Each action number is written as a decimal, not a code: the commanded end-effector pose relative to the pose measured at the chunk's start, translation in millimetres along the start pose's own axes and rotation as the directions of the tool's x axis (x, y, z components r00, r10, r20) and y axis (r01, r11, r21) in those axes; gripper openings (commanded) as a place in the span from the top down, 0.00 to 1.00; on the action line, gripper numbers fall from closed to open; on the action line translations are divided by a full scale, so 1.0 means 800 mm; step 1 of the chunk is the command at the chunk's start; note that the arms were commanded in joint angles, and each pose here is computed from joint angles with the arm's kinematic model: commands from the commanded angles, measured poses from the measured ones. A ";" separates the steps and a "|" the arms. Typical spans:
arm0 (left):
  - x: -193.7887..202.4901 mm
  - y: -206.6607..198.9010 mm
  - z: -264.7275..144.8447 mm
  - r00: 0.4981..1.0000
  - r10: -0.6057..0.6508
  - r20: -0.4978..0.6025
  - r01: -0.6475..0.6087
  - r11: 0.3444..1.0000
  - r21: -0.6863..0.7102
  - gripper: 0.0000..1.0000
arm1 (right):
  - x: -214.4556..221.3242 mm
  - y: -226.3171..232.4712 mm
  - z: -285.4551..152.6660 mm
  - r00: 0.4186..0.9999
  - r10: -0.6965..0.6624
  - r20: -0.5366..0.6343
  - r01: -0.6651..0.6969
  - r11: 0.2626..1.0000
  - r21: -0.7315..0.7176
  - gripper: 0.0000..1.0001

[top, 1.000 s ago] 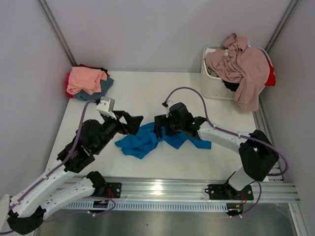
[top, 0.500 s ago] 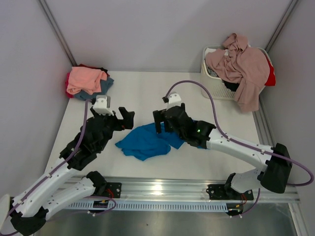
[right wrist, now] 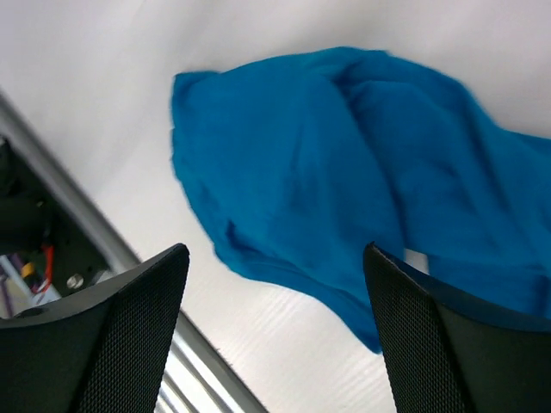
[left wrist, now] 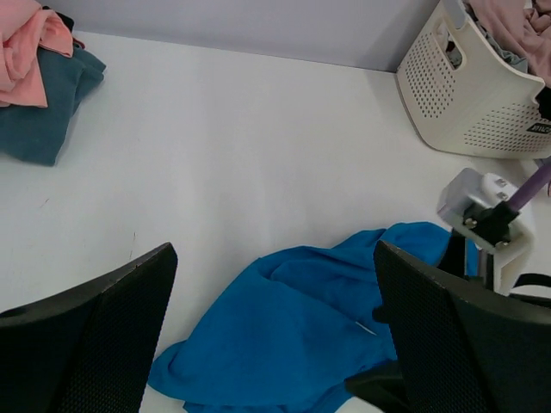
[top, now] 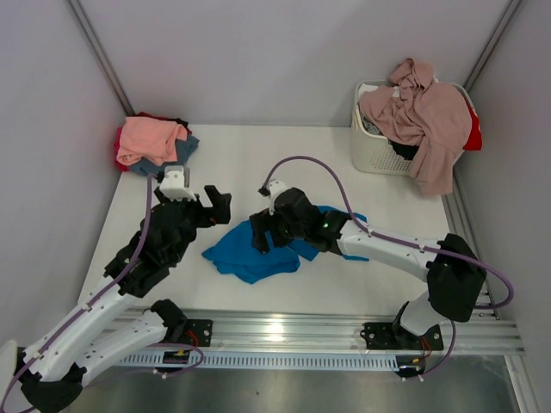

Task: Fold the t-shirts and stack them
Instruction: Flatten out the tshirt

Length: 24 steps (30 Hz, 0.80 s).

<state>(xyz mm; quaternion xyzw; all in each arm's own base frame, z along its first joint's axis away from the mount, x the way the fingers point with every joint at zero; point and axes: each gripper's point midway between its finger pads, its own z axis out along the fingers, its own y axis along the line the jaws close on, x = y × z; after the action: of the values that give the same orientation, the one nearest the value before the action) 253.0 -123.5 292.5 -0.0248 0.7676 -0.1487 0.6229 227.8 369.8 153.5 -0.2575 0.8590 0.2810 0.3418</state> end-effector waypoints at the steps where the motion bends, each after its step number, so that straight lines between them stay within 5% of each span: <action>1: -0.005 0.011 0.001 0.999 -0.027 0.021 0.028 0.999 -0.045 0.01 | -0.020 0.065 0.001 0.997 -0.081 -0.004 0.078 0.964 -0.255 0.16; 11: -0.009 0.078 -0.016 0.995 -0.066 0.071 0.082 0.968 -0.239 0.01 | 0.009 0.088 0.058 0.986 -0.131 -0.099 0.085 0.924 -0.373 0.23; 24: -0.004 0.109 -0.039 0.993 -0.083 0.087 0.106 0.945 -0.311 0.01 | 0.042 0.137 0.142 0.956 -0.238 -0.169 0.144 0.889 -0.435 0.31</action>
<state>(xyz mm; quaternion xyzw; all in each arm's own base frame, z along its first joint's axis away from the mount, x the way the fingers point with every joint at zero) 240.6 -41.3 281.2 -0.1472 0.7597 -0.0585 0.6308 192.7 494.9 87.8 -0.4120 0.8010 0.3840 0.2029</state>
